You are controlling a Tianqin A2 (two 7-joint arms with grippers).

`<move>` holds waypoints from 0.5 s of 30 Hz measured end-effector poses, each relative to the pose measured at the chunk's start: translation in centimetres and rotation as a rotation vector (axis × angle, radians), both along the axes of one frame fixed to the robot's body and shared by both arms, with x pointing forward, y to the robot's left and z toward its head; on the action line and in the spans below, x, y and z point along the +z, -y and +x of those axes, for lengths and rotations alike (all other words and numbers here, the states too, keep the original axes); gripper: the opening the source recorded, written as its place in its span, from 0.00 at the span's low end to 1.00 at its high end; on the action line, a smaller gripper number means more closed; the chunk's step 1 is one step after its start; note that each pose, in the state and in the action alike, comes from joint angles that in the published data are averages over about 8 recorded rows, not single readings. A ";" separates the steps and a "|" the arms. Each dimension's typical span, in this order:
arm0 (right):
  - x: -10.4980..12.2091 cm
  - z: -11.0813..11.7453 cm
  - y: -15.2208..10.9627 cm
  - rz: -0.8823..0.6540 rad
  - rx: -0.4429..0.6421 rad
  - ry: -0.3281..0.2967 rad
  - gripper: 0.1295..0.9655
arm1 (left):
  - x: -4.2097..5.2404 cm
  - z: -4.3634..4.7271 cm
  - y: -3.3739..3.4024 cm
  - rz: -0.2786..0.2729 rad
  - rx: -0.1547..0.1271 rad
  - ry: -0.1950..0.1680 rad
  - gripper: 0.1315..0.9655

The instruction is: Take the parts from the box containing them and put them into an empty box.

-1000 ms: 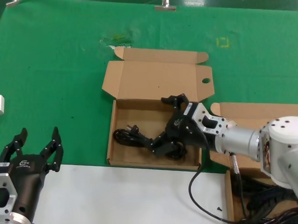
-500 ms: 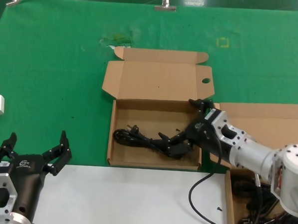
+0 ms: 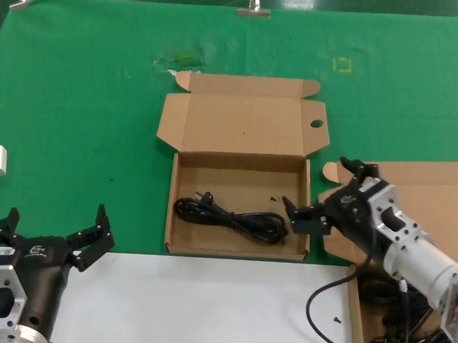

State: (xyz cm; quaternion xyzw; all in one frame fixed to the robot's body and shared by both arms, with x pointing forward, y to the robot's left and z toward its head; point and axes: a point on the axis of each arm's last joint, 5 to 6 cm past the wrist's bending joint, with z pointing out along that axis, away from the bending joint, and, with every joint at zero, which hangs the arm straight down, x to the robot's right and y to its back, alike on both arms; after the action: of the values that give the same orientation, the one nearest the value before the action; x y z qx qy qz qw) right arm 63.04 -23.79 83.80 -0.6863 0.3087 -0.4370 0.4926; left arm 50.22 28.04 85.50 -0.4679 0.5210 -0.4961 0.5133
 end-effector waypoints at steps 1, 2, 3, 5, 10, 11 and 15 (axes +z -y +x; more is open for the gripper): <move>-0.1 -0.3 0.2 0.008 -0.014 0.002 1.00 | 0.00 0.00 0.00 0.000 0.000 0.000 0.93; -0.1 -0.7 0.3 0.016 -0.028 0.003 1.00 | 0.00 0.00 0.00 0.000 0.000 0.000 0.94; -0.1 -1.0 0.5 0.023 -0.041 0.005 1.00 | 0.00 0.00 0.00 0.000 0.000 0.000 0.95; -0.2 -1.7 0.8 0.039 -0.069 0.009 1.00 | 0.00 0.00 0.00 0.000 0.000 0.000 0.97; -0.2 -3.6 1.5 0.080 -0.137 0.020 1.00 | 0.00 0.00 0.00 0.000 0.000 0.000 0.99; -0.2 -3.9 1.7 0.088 -0.150 0.023 1.00 | 0.00 0.00 0.00 0.000 0.000 0.000 0.99; 0.0 -5.4 2.2 0.120 -0.200 0.033 1.00 | 0.00 0.00 0.00 0.000 0.000 0.000 1.00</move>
State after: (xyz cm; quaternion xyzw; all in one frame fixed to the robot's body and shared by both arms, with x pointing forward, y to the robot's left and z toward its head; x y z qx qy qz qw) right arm 57.62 -26.02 83.79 -0.6140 0.3930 -0.4762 0.4916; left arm 50.22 28.04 85.50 -0.4680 0.5210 -0.4961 0.5133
